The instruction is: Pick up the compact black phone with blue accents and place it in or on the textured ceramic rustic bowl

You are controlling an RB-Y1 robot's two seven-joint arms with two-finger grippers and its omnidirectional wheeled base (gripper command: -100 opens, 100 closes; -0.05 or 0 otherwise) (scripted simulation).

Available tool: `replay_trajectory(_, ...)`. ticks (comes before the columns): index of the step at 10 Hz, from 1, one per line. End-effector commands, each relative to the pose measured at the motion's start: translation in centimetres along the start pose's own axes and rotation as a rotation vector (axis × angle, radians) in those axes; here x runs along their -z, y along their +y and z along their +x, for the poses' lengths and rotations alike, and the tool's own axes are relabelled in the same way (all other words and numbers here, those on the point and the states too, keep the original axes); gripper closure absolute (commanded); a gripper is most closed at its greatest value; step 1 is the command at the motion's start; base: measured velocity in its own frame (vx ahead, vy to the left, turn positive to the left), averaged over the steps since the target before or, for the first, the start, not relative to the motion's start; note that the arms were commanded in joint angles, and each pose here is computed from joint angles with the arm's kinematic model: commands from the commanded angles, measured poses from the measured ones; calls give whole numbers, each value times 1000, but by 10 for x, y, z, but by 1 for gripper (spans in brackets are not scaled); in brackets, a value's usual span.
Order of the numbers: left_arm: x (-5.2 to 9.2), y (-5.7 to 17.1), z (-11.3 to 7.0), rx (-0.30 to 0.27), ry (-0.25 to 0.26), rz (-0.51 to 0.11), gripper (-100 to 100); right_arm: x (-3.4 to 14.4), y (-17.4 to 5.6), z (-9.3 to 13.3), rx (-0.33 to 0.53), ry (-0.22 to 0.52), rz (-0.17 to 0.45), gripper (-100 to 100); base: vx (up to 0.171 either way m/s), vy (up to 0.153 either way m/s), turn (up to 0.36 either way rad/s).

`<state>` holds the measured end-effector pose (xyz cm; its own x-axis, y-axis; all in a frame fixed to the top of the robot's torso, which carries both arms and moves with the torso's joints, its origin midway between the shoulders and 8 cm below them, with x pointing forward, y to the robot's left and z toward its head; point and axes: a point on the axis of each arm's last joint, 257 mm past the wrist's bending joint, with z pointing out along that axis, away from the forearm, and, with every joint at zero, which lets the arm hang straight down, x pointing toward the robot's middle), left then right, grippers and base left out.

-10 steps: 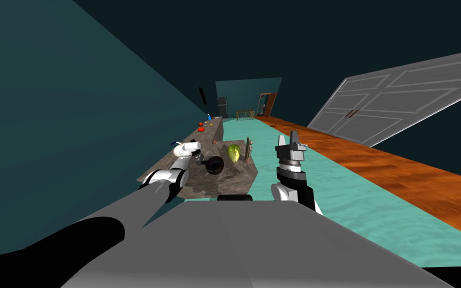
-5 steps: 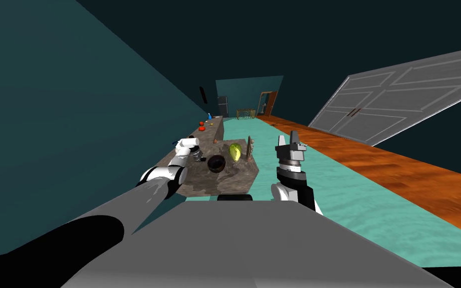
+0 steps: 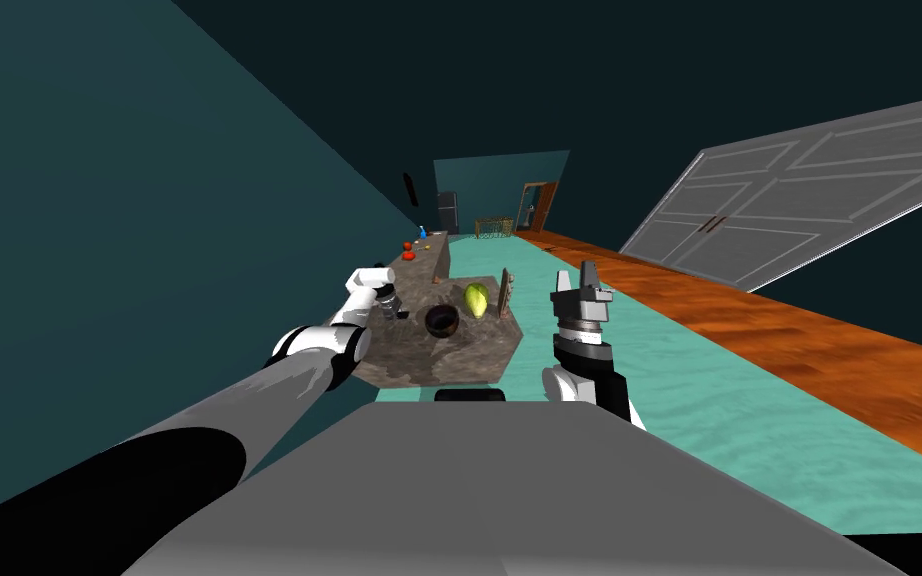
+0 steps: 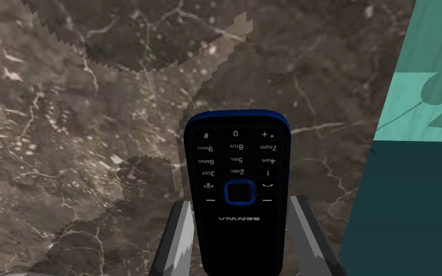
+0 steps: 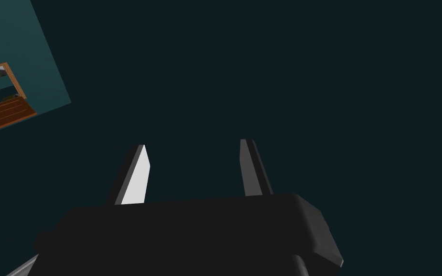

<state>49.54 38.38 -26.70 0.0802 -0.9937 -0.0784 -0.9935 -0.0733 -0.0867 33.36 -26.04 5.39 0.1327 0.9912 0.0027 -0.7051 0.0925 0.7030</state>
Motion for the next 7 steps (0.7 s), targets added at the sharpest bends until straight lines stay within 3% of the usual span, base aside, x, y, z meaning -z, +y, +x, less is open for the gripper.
replay_trajectory(1, 16, -5, -4, 5, -4, 6, 100, 0, 0, 0, 0, 0, 0, 0, -76, -16, 6)
replay_trajectory(2, 33, -16, -5, 1, -2, 39, 100, 0, 0, 0, 0, 0, 0, 0, -79, -144, -13)
replay_trajectory(7, 73, -43, -5, -21, 10, 128, 100, 0, 0, 0, 0, 0, 0, 0, -21, -195, -24)
